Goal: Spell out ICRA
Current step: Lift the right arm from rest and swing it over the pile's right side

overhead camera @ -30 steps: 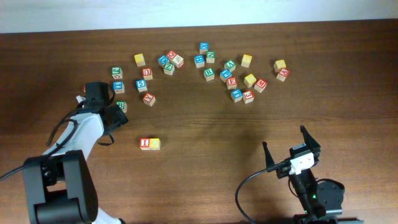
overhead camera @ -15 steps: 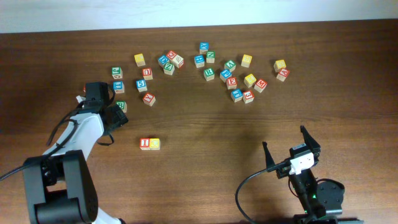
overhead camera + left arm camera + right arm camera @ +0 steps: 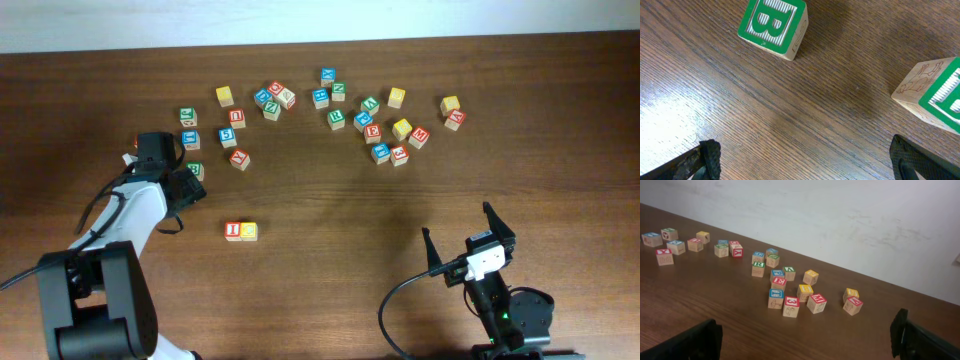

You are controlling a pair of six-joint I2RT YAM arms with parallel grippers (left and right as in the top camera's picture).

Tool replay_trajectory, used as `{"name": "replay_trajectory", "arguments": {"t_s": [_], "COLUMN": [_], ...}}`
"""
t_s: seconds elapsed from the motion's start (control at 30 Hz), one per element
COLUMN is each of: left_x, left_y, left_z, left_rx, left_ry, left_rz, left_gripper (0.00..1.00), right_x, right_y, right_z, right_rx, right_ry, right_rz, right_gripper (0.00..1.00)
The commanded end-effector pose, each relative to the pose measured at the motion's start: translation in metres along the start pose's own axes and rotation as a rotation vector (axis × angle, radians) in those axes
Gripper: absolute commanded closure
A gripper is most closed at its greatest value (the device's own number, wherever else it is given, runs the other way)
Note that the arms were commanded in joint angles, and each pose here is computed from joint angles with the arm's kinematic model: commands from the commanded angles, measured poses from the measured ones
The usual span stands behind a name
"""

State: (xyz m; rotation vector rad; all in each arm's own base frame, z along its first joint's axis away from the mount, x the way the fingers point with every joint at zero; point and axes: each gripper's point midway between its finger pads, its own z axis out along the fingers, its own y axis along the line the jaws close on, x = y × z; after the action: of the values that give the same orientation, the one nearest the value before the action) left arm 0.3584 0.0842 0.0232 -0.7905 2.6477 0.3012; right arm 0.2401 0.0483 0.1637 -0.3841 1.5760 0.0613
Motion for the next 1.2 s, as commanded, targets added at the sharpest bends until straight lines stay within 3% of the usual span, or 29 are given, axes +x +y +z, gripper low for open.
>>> {"name": "replay_trajectory", "arguments": {"t_s": [0.0,0.53,0.7,0.83,1.0,1.17], "left_x": [-0.002,-0.002,-0.002,-0.002,-0.002,-0.002], "left_y": [-0.002,-0.001,-0.001,-0.002,-0.001,-0.001], "left_z": [0.001,0.001,0.001,0.001,0.001,0.001], "left_rx": [0.004,0.004,0.004,0.004,0.004,0.004], "left_ry": [0.002,0.002,0.002,0.002,0.002,0.002], "left_rz": [-0.003,-0.004,-0.003,-0.003,-0.003,-0.003], "left_gripper": [0.01,0.01,0.01,0.01,0.01,0.01], "right_x": [0.001,0.004,-0.002,-0.035,-0.11,-0.178], "right_y": [0.004,-0.003,-0.004,-0.007,-0.014,-0.01], "right_z": [0.0,0.0,0.0,-0.009,-0.028,-0.028], "right_rx": [-0.019,0.025,0.027,0.019,0.001,-0.113], "right_ry": [-0.001,0.013,-0.005,-0.04,-0.107,-0.043], "right_rz": [0.004,0.012,0.253,0.245,0.226,0.244], "right_gripper": [0.02,0.02,0.02,0.02,0.02,0.02]}}
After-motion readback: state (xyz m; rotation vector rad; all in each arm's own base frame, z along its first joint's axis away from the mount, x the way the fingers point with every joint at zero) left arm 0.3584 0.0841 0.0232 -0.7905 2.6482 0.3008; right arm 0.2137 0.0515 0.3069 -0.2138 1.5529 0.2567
